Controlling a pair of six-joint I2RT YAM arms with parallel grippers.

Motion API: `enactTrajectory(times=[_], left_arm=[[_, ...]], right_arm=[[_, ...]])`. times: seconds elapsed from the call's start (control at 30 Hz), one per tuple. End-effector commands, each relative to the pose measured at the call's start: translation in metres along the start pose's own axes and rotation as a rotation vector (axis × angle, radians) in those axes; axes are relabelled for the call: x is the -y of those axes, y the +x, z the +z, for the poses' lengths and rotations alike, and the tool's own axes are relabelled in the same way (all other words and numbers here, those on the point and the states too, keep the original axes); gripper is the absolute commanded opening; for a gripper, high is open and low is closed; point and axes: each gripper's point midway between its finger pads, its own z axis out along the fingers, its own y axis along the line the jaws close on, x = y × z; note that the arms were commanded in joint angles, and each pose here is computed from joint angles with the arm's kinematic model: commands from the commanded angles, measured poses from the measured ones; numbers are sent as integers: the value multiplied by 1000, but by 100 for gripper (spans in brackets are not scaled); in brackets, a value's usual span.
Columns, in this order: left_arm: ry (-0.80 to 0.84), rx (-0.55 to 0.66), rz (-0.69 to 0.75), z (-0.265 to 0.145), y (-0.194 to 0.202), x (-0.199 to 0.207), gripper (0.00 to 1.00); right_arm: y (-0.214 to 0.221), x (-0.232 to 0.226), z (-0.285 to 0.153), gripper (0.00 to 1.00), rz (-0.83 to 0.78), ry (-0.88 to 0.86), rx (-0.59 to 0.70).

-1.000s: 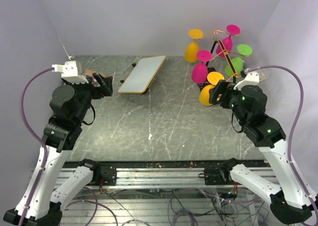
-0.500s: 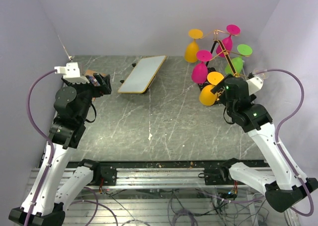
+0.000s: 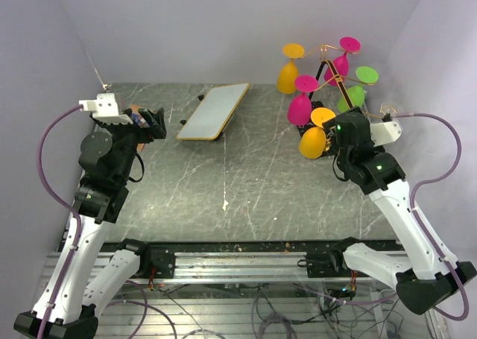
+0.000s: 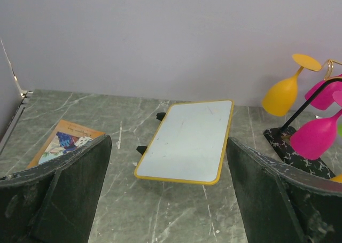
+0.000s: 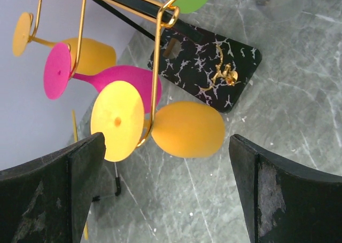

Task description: Take the wine glass off the wine glass rack

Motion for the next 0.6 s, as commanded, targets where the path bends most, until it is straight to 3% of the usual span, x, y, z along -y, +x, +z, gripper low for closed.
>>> enactTrajectory(times=[0.0, 0.57], left_arm=[[22, 69, 5, 0, -16, 3, 99], [20, 76, 2, -2, -18, 2, 99]], right_arm=[[-17, -20, 5, 98, 94, -20, 58], [5, -27, 38, 92, 66, 16, -33]])
